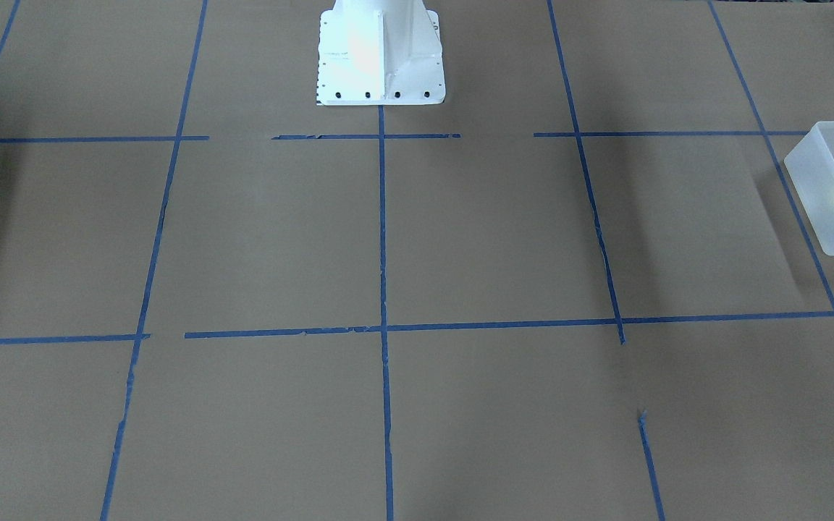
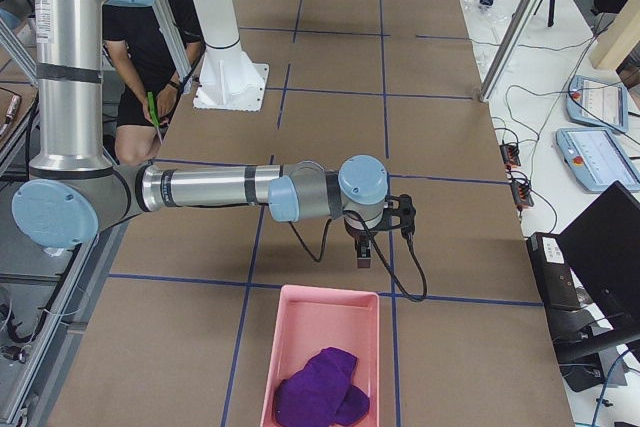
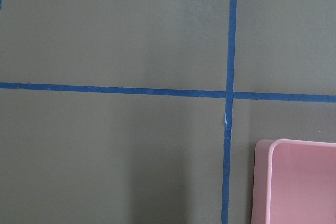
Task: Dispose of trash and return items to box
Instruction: 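Lower the green bowl into the clear bin with the left gripper, then release the bowl and hold the left gripper above the bin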
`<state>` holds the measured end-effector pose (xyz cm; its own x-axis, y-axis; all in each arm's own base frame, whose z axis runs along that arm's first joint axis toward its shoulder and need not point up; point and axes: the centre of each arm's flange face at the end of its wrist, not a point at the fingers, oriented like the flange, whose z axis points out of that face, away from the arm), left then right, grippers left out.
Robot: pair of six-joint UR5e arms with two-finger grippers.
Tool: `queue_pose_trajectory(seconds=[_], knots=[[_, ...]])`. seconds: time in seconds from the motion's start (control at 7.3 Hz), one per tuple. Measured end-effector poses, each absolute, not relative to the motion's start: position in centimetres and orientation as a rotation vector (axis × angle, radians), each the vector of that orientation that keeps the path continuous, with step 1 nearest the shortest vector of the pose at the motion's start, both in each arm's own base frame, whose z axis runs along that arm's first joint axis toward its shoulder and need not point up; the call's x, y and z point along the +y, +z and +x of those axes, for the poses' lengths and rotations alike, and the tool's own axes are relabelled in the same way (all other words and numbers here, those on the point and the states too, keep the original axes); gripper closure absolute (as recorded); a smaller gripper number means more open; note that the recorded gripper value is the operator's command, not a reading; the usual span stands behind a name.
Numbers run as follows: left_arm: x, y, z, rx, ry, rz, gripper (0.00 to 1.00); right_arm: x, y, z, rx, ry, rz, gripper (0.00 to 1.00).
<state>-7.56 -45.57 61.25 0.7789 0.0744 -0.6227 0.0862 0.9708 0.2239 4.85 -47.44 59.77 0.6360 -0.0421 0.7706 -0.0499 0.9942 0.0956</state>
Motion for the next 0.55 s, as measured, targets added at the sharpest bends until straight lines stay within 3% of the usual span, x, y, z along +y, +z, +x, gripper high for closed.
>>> queue_pose_trajectory(seconds=[0.55], knots=[[-45.4,62.4,-5.9,0.729,-0.007,0.178,0.00,-47.5,59.9,4.9,-0.881,0.006,0.109,0.00]])
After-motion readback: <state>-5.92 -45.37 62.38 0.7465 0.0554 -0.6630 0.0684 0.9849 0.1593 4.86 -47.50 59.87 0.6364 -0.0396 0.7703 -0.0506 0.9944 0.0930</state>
